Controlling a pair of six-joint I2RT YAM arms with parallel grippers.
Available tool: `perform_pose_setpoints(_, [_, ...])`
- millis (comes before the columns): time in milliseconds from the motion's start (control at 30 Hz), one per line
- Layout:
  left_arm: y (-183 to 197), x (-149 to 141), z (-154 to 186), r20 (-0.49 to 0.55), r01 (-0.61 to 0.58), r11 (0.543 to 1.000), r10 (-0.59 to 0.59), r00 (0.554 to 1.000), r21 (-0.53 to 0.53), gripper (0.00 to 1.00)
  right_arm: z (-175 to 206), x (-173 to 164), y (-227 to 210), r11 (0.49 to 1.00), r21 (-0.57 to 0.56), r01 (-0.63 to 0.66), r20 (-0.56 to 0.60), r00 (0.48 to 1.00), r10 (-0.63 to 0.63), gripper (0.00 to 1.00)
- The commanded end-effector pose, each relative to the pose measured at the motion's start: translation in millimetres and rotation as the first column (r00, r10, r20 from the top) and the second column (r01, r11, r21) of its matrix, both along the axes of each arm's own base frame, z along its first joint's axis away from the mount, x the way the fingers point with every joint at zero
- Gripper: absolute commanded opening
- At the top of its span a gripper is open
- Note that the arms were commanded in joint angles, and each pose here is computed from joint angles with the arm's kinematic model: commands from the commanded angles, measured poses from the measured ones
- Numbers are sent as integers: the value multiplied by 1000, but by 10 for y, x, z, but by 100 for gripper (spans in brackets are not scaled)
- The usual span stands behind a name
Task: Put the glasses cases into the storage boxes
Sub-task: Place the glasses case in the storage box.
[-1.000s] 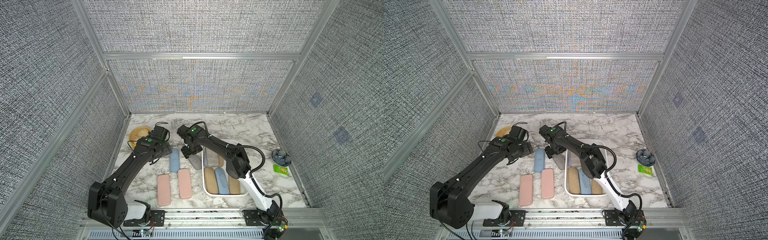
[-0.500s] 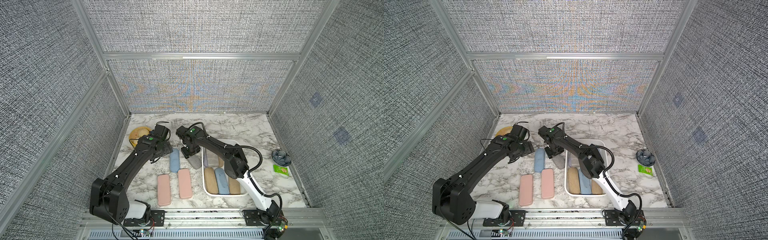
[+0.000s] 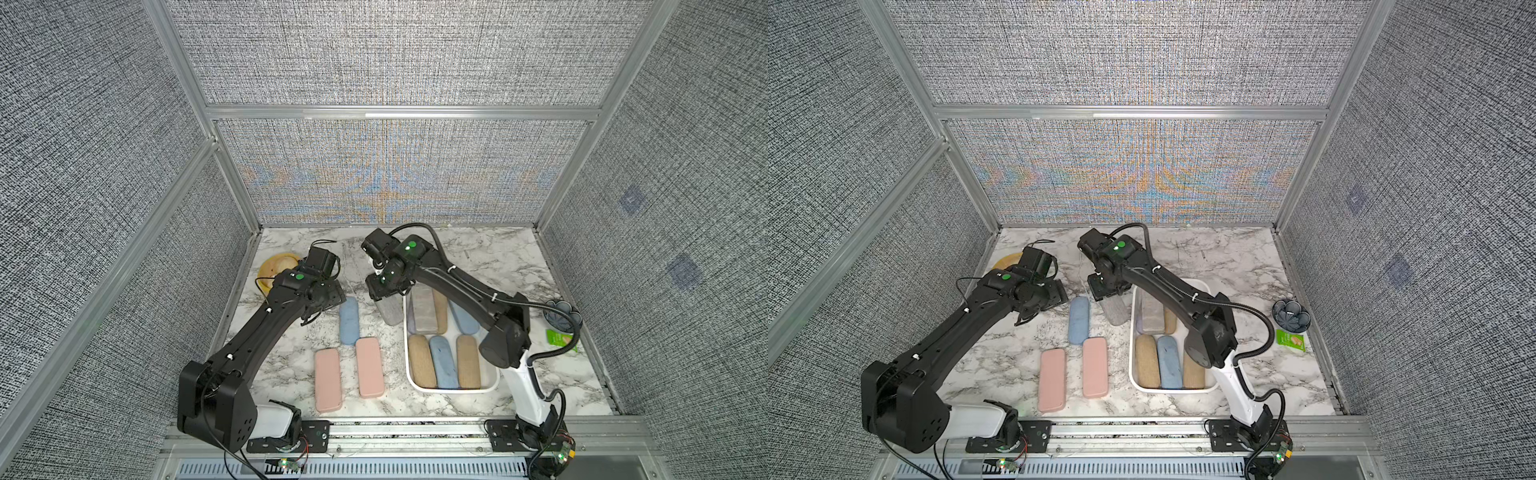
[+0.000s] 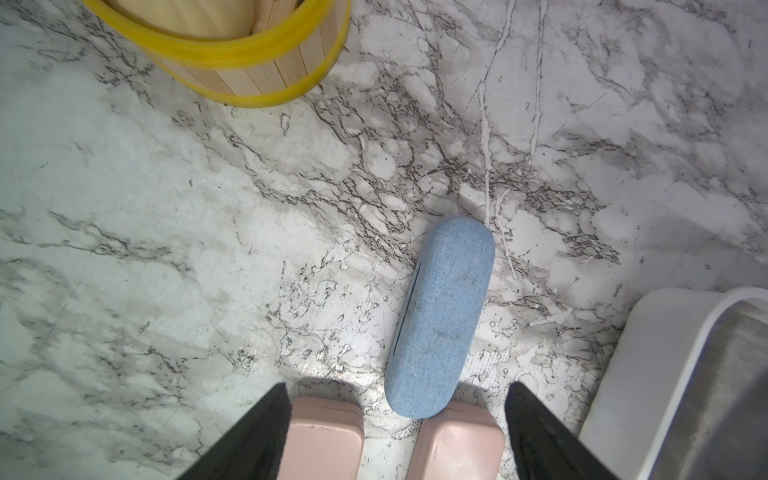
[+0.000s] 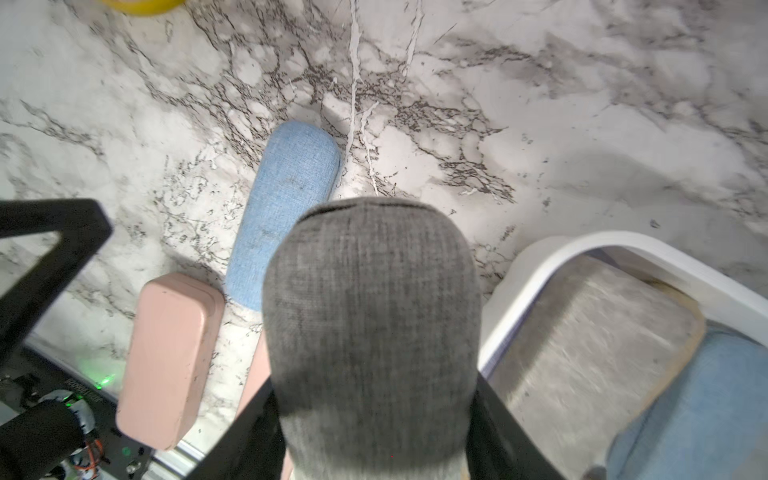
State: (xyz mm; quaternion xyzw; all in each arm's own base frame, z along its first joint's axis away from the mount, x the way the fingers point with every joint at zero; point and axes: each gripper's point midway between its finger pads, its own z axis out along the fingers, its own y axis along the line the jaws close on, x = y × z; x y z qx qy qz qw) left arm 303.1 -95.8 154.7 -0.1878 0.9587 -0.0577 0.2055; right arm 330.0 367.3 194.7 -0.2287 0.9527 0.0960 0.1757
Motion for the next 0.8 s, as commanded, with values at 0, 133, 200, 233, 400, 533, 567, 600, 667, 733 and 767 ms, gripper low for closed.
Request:
perform_pose_setpoints(0, [-113, -15, 9, -6, 49, 997, -50, 999, -53, 82, 186, -41, -300, 993, -18, 119, 18, 993, -119, 49])
perform_pose_setpoints(133, [-214, -15, -38, -31, 79, 993, -82, 996, -89, 80, 271, -113, -763, 972, -42, 232, 20, 973, -232, 49])
perform_pose_setpoints(200, [-229, -16, -72, -40, 79, 992, -83, 996, -95, 79, 254, -143, -986, 960, -56, 273, 17, 962, -272, 49])
perform_pose_setpoints(233, [-236, -17, -93, -47, 78, 992, -83, 995, -98, 79, 226, -156, -1093, 955, -61, 291, 13, 957, -291, 49])
perform_pose_setpoints(400, [-246, -35, -183, -71, 81, 992, -88, 994, -98, 79, -9, -161, -1548, 922, -97, 376, -30, 924, -380, 49])
perform_pose_setpoints(533, [-257, -57, -284, -93, 77, 992, -87, 992, -104, 78, -277, -77, -1796, 898, -141, 417, -55, 902, -428, 49])
perform_pose_setpoints(567, [-261, -65, -308, -99, 76, 991, -87, 991, -106, 78, -350, -45, -1852, 890, -156, 429, -60, 895, -442, 49])
perform_pose_setpoints(600, [-261, -75, -335, -107, 74, 992, -85, 991, -105, 78, -395, -20, -1870, 888, -163, 431, -70, 892, -446, 49])
perform_pose_setpoints(667, [-257, -83, -374, -116, 72, 992, -84, 990, -102, 78, -498, 42, -1876, 886, -182, 427, -77, 892, -446, 49])
perform_pose_setpoints(733, [-239, -95, -427, -131, 64, 994, -76, 989, -93, 78, -585, 113, -1867, 884, -189, 428, -80, 890, -449, 49])
perform_pose_setpoints(767, [-235, -99, -451, -137, 63, 994, -75, 988, -89, 78, -634, 157, -1867, 881, -194, 432, -81, 888, -453, 49])
